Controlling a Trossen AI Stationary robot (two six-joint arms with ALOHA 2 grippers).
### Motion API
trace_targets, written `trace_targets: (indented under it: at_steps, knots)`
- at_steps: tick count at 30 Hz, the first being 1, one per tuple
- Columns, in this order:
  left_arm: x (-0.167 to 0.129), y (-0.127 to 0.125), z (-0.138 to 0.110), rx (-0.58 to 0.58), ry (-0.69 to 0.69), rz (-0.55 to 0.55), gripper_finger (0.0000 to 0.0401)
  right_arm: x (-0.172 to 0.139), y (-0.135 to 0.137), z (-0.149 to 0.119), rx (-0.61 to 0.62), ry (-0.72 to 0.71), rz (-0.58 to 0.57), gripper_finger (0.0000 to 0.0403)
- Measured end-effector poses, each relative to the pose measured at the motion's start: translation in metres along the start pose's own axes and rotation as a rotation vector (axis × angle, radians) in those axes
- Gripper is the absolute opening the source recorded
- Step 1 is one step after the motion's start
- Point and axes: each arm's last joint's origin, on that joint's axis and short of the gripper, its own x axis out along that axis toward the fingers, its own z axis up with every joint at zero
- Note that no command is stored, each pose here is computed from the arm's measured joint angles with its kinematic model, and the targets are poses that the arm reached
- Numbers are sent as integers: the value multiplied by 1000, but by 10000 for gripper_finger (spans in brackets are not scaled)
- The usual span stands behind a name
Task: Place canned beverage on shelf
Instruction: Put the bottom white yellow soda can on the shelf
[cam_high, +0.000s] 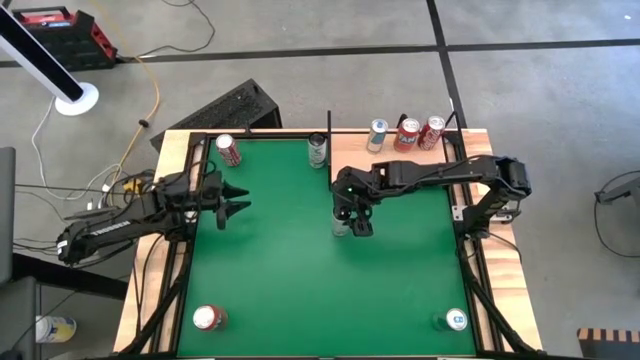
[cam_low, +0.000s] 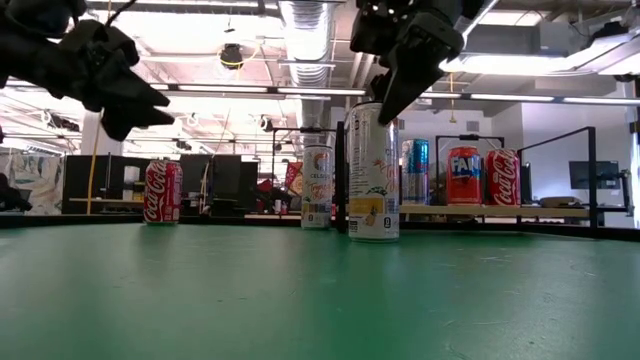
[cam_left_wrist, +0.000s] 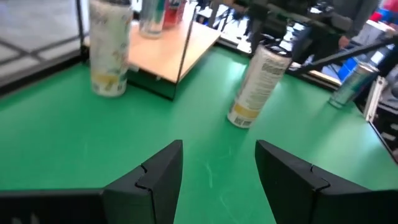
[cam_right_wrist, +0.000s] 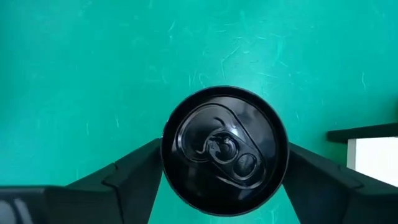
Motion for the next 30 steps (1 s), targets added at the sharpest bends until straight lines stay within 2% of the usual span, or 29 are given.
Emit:
trace_targets:
  at_steps: [4,10,14,17,20,24,30]
  knots:
    - [0,0,3,27,-36,13,185,0,0,0,24,-5,0,306]
    - [0,1,4,24,-44,40,185,-11,0,0,142,-17,-29,290]
    - [0,1,4,17,-45,44,185,-34,-1,-2,252,-61,-116,289]
    - [0,1,4,0,-47,49,185,-54,-6,-4,376,-121,-224,288]
    - [0,1,4,-5,-51,54,185,-71,-17,-7,521,-185,-312,287]
    - [0,1,4,-6,-57,64,185,-79,-41,-14,705,-214,-368,287]
    - [0,2,5,-5,-74,84,185,-84,-75,-13,822,-208,-436,286]
